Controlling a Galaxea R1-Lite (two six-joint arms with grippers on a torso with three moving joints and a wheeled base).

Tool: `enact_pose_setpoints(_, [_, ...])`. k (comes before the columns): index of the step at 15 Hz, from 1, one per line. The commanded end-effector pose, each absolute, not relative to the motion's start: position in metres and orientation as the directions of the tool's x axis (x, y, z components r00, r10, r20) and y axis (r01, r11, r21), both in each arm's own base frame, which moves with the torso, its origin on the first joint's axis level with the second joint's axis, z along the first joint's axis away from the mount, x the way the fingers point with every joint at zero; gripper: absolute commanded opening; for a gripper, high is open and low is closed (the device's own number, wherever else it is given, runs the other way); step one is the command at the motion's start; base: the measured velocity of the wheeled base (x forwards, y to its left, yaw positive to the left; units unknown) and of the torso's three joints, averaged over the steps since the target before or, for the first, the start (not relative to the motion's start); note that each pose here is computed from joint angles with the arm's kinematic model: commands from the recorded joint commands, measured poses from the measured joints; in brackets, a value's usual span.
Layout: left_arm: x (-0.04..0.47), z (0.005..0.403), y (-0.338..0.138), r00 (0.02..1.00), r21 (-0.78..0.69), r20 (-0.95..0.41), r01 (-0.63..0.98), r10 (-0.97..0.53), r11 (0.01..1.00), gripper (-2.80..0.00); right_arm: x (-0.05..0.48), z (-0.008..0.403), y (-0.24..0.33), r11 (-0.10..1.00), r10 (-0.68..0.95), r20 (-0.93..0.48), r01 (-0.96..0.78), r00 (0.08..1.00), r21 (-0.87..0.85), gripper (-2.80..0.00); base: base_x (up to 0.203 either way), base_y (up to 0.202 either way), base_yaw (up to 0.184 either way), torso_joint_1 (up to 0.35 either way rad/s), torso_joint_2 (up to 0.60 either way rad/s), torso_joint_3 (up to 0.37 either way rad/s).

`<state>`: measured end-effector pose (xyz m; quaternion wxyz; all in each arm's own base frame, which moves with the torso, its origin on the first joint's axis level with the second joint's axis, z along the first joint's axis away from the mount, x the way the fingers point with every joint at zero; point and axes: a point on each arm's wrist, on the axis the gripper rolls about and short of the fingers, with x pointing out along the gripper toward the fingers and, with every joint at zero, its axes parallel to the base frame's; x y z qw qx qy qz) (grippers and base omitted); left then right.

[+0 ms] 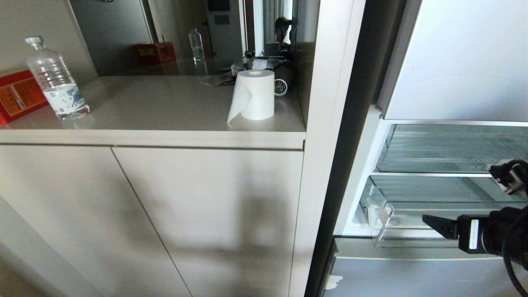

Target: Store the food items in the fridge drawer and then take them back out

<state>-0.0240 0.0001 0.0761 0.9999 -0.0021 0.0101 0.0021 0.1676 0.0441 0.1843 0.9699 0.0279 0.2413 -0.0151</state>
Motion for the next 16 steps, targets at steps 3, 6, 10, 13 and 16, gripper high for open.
enact_pose_setpoints(3, [-0.024,0.076,0.0,1.0,-0.005,-0.02,-0.005,0.005,1.0,-2.8,0.197,0.168,0.043,0.995,-0.063,-0.499,0.096,0.864,0.04,0.0,0.0,0.0,0.0,0.0,0.0,0.0])
enact_pose_setpoints(6, [-0.024,0.076,0.0,1.0,-0.005,-0.02,-0.005,0.005,1.0,-2.8,0.216,0.16,0.039,0.99,-0.096,-0.495,0.133,0.863,0.04,0.0,0.0,0.0,0.0,0.0,0.0,0.0])
enact_pose_setpoints(10, [-0.024,0.076,0.0,1.0,-0.005,-0.02,-0.005,0.005,1.0,-2.8,0.242,0.153,0.038,0.988,-0.111,-0.461,0.148,0.88,0.045,0.0,0.0,0.0,0.0,0.0,0.0,0.0])
enact_pose_setpoints(13, [-0.024,0.076,0.0,1.0,-0.005,-0.02,-0.005,0.005,1.0,-2.8,0.244,0.157,0.038,0.99,-0.113,-0.447,0.141,0.887,0.029,0.0,0.0,0.0,0.0,0.0,0.0,0.0])
enact_pose_setpoints(16, [-0.024,0.076,0.0,1.0,-0.005,-0.02,-0.005,0.005,1.0,-2.8,0.245,0.155,0.035,0.99,-0.125,-0.47,0.142,0.874,0.001,0.0,0.0,0.0,0.0,0.0,0.0,0.0])
